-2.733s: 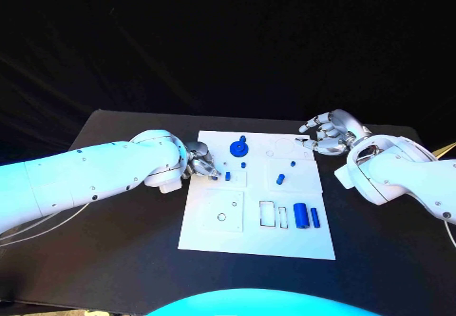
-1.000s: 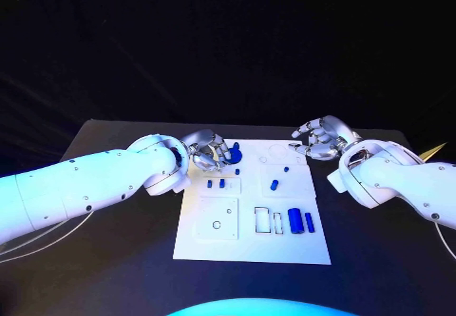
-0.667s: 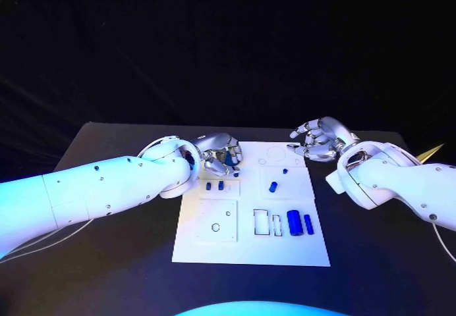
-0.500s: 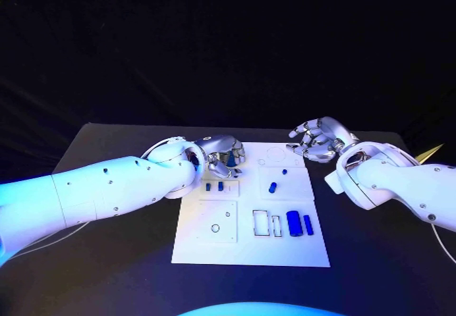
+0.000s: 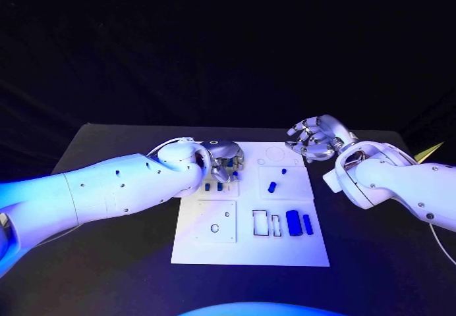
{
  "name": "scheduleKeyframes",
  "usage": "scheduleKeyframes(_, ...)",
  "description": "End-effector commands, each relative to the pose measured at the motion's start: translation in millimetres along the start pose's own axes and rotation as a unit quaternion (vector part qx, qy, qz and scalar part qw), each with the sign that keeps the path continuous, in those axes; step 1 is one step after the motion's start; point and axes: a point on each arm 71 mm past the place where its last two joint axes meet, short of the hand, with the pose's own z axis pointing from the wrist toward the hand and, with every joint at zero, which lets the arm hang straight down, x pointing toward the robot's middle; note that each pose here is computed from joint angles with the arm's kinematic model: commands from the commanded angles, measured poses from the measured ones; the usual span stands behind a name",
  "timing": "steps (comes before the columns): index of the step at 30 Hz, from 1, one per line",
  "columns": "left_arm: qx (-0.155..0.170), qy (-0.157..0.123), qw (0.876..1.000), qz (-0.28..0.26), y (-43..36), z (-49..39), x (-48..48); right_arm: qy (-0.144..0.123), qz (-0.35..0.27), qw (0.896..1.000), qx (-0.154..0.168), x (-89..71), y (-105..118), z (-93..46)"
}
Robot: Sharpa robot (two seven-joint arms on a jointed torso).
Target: Assemble the parts on the task board
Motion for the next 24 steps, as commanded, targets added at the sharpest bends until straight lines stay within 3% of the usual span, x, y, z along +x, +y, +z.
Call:
scheduleKeyframes(1,-0.022,0.029,0.999,0.028,2.5,2.1,4.0,-0.010,0.004,1.000,-0.012,-1.5,1.4,-0.4)
scheduleKeyframes(14,-0.024,0.006,0.999,0.033,2.2,7.0,1.7,-0.013,0.007,1.000,-0.015,-1.7,2.1,-0.2)
scheduleKeyframes(24,-0.023,0.006,0.999,0.028,2.4,8.1,1.7,-0.011,0.008,1.000,-0.015,-0.6,2.7,0.4)
